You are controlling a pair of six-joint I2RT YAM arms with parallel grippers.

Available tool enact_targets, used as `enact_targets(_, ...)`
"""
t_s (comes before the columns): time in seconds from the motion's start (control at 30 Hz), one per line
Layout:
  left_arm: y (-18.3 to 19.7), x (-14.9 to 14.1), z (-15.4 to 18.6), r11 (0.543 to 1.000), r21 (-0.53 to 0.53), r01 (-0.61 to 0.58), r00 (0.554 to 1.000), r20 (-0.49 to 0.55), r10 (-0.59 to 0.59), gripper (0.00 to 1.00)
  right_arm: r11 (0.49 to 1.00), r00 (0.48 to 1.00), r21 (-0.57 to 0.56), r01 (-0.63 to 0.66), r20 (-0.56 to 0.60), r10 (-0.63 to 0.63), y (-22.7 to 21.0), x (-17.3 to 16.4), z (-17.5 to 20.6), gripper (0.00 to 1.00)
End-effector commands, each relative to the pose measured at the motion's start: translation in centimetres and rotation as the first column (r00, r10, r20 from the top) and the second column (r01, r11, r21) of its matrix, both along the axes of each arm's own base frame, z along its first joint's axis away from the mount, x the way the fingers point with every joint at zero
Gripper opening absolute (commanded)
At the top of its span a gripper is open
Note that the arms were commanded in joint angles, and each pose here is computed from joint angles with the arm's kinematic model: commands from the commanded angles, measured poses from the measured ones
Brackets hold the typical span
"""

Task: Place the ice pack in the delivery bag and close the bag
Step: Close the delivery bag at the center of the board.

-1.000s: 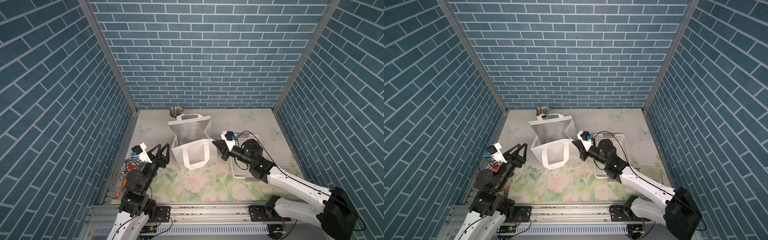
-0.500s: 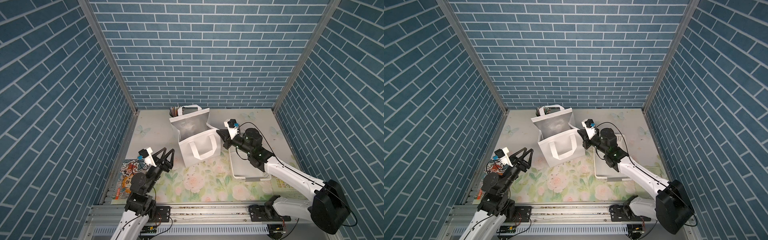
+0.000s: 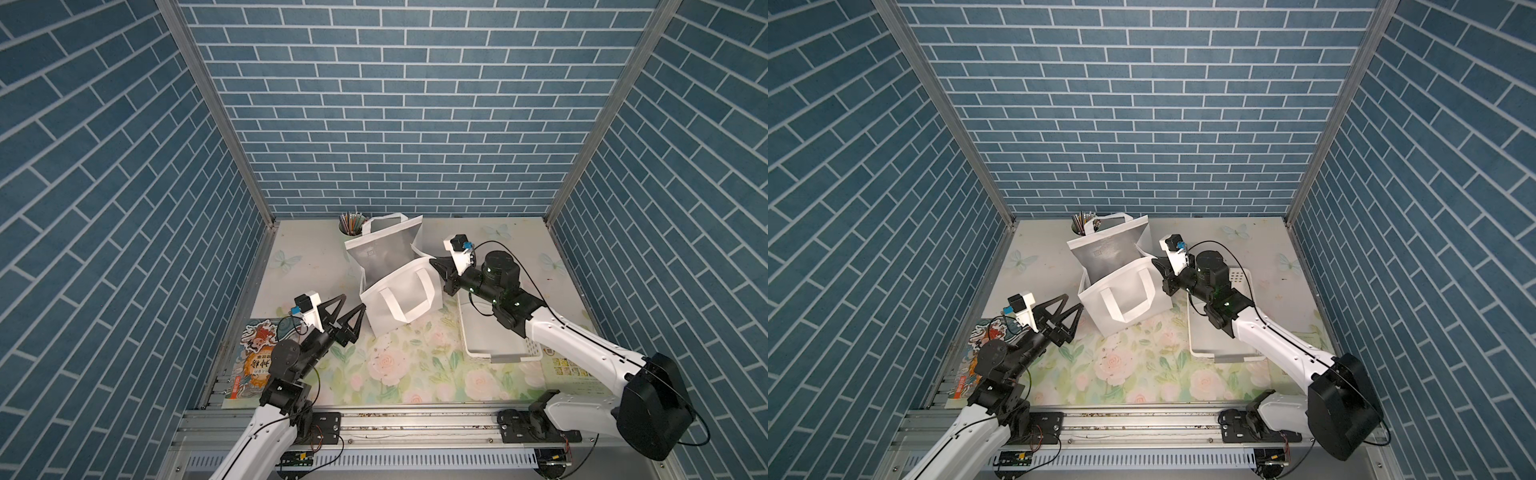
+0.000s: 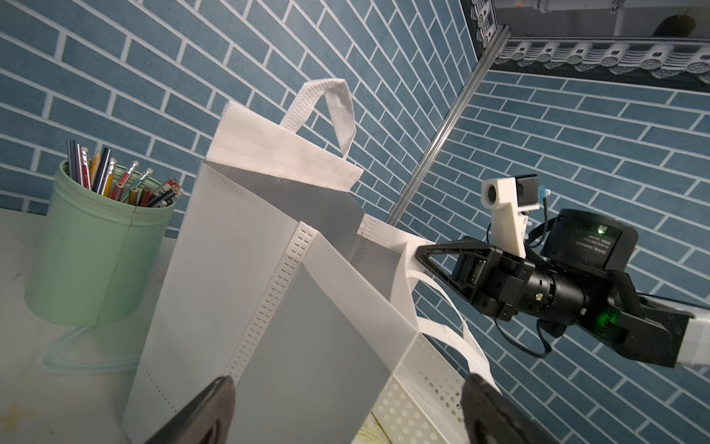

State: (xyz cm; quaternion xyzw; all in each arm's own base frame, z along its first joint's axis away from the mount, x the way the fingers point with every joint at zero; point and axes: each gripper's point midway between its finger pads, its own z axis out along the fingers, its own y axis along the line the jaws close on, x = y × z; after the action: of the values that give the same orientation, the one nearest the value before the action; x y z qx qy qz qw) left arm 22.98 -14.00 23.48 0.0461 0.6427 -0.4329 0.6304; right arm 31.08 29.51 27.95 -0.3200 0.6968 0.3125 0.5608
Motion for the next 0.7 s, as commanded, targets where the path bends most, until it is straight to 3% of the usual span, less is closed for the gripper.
enact_targets(0.0, 0.2, 0.1, 0.5, 0.999, 0.034, -0.037, 0.998, 0.059, 0.034, 0.97, 0.999, 0.999, 0.021, 0.029, -0.013, -0.029, -0.2, 0.6, 1.0, 0.0)
enact_targets(0.2, -0.5, 1.4, -0.6, 0.997, 0.07, -0.032, 0.999, 0.017, 0.031, 0.91, 0.999, 0.999, 0.019, 0.032, -0.034, -0.031, 0.0, 0.9, 0.8, 0.0)
enact_targets(0.4, -1.0, 3.0, -0.5, 0.998, 0.054, -0.035, 0.998, -0.048, 0.037, 0.66, 0.999, 0.998, 0.009, 0.039, -0.058, -0.038, 0.2, 1.3, 0.5, 0.0)
enact_targets(0.67, -2.6, 3.1, 0.6, 0.999, 0.006, 0.048, 0.998, -0.053, -0.047, 0.42, 0.995, 0.986, 0.006, 0.104, -0.132, -0.102, -0.4, 2.0, 0.0, 0.0)
